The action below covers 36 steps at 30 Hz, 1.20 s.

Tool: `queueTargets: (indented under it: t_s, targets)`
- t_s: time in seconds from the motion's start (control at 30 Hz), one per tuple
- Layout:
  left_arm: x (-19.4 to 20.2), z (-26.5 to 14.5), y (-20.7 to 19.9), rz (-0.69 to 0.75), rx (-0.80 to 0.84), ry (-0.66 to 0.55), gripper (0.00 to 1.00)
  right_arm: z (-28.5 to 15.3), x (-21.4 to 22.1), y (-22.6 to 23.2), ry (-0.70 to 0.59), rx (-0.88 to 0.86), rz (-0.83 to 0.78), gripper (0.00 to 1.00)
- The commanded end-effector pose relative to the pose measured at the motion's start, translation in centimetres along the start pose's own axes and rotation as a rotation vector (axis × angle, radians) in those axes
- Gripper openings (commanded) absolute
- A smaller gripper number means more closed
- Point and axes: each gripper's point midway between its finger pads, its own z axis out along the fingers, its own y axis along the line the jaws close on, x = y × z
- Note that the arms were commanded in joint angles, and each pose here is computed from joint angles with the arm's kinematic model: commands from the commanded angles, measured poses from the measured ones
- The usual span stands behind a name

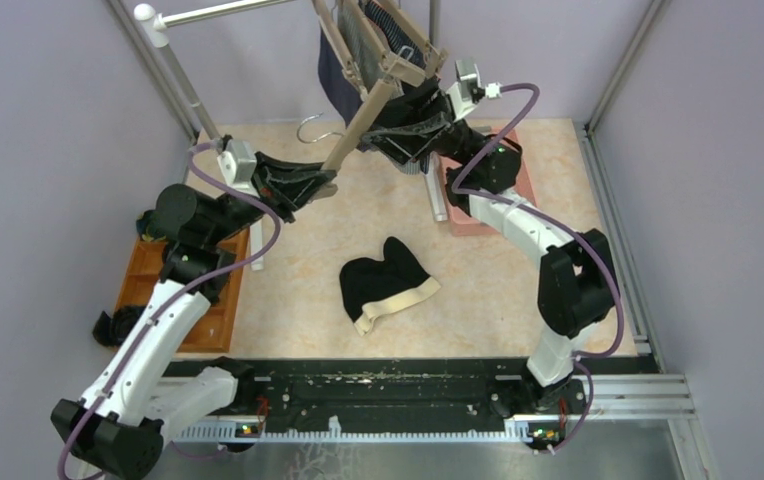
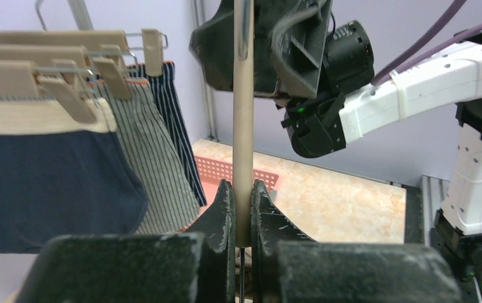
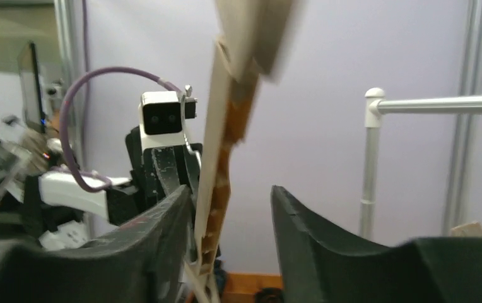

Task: Remove the underwear clipped to the hanger
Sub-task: Remove the underwear from the hanger, then place the hanger at the clothesline.

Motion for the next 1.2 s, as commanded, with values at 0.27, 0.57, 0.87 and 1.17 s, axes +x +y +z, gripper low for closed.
queueTargets:
  t_s: [0.27, 0.57, 0.87, 1.17]
  targets:
    - [-7.2, -1.5, -0.3, 0.124, -0.117, -0.080, 0.00, -0.7, 1.2, -1.6, 0.074, 0.073, -0.028, 0.94]
    - [-9.1, -5.5, 2.2, 0.146, -0.410, -0.036, 0.00, -2.7, 2.1, -2.7, 0.215, 0.197, -0.121, 0.96]
    - [-7.4, -10.8, 6.0, 0.000, -0.797, 0.066, 0.00, -4.1, 0.1, -3.7, 0.278, 0.314, -0.235, 0.97]
    - [-1.9, -13.5, 7.4, -0.186, -0.995, 0.355, 0.00, -4.4, -3.0, -4.8, 0.247, 0.360, -0.318, 0.98]
